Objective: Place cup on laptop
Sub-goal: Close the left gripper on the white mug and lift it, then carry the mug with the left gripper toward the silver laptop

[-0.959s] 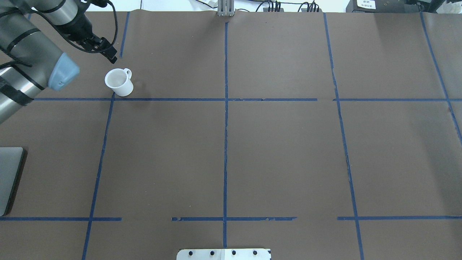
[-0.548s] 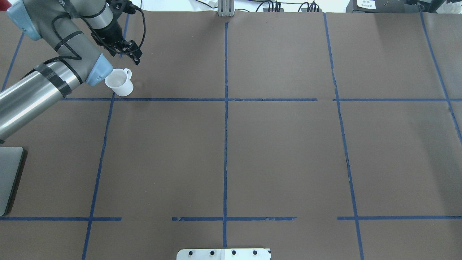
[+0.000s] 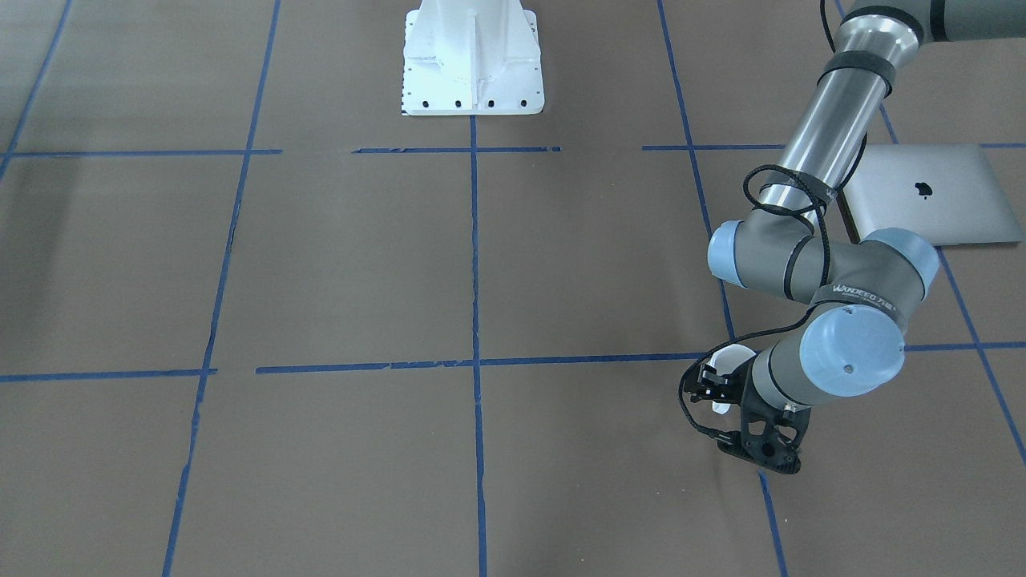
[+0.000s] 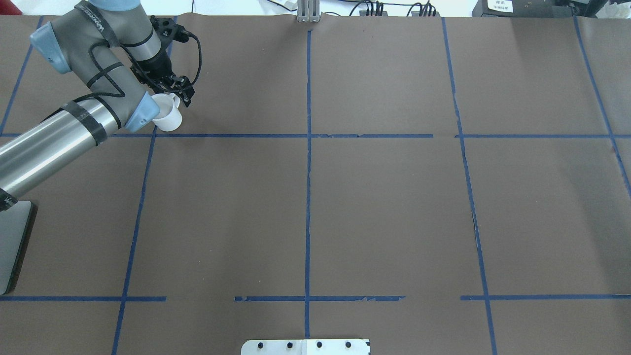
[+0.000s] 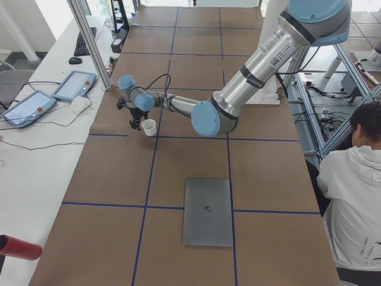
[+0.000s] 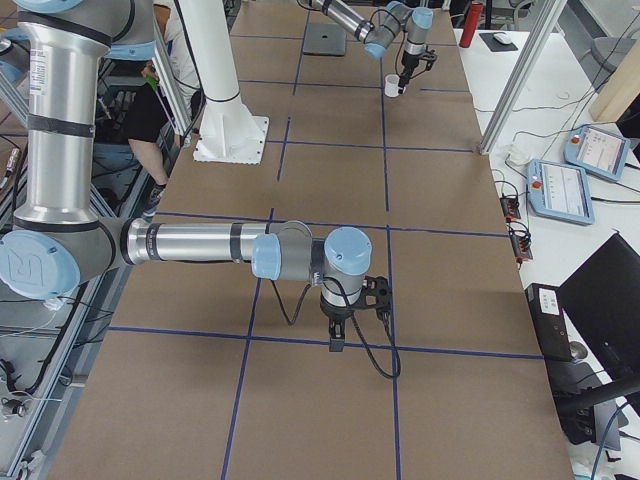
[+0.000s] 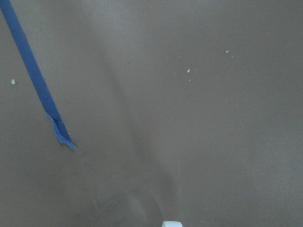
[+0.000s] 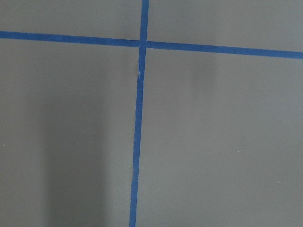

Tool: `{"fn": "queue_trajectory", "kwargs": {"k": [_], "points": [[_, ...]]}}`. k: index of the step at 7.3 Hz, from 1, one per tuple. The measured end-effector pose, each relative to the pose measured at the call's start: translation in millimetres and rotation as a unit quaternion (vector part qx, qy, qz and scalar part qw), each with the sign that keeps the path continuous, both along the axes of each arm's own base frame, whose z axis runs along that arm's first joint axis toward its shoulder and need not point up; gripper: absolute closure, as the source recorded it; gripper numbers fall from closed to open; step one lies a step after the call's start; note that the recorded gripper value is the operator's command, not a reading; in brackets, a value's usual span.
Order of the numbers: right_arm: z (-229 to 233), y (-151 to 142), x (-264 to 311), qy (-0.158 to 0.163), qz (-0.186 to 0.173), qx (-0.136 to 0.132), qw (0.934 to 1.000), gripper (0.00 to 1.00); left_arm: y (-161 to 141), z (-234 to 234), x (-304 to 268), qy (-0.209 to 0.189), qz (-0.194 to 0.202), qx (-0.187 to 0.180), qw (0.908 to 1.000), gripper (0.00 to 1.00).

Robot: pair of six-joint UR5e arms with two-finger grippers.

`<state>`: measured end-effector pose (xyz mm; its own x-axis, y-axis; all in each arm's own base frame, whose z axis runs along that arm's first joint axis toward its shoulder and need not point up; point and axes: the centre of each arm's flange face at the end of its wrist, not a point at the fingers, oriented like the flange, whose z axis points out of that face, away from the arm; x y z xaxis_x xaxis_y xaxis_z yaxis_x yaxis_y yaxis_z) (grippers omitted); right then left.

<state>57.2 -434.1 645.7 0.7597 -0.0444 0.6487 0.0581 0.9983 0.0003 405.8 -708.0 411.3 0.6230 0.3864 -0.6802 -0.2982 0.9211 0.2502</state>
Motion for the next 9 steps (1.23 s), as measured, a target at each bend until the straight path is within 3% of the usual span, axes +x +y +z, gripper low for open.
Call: {"fn": "queue_trajectory", "kwargs": {"k": [2, 5, 7, 9], "points": [[0, 0, 0, 0.000, 0.000, 0.000, 1.0000, 0.00, 0, -4, 3, -0.003, 0.001, -0.007, 1.0000, 1.00], [0, 0, 0, 0.000, 0.000, 0.000, 1.0000, 0.00, -17, -11, -36, -0.014, -0.045, -0.067, 0.9966, 1.00], [0, 0, 0, 0.000, 0.000, 0.000, 1.0000, 0.00, -26, -28, -103, -0.031, -0.086, -0.107, 0.9901, 1.00], [0, 0, 0, 0.000, 0.000, 0.000, 1.0000, 0.00, 6, -7, -185, -0.042, -0.106, -0.119, 0.9863, 1.00]]}}
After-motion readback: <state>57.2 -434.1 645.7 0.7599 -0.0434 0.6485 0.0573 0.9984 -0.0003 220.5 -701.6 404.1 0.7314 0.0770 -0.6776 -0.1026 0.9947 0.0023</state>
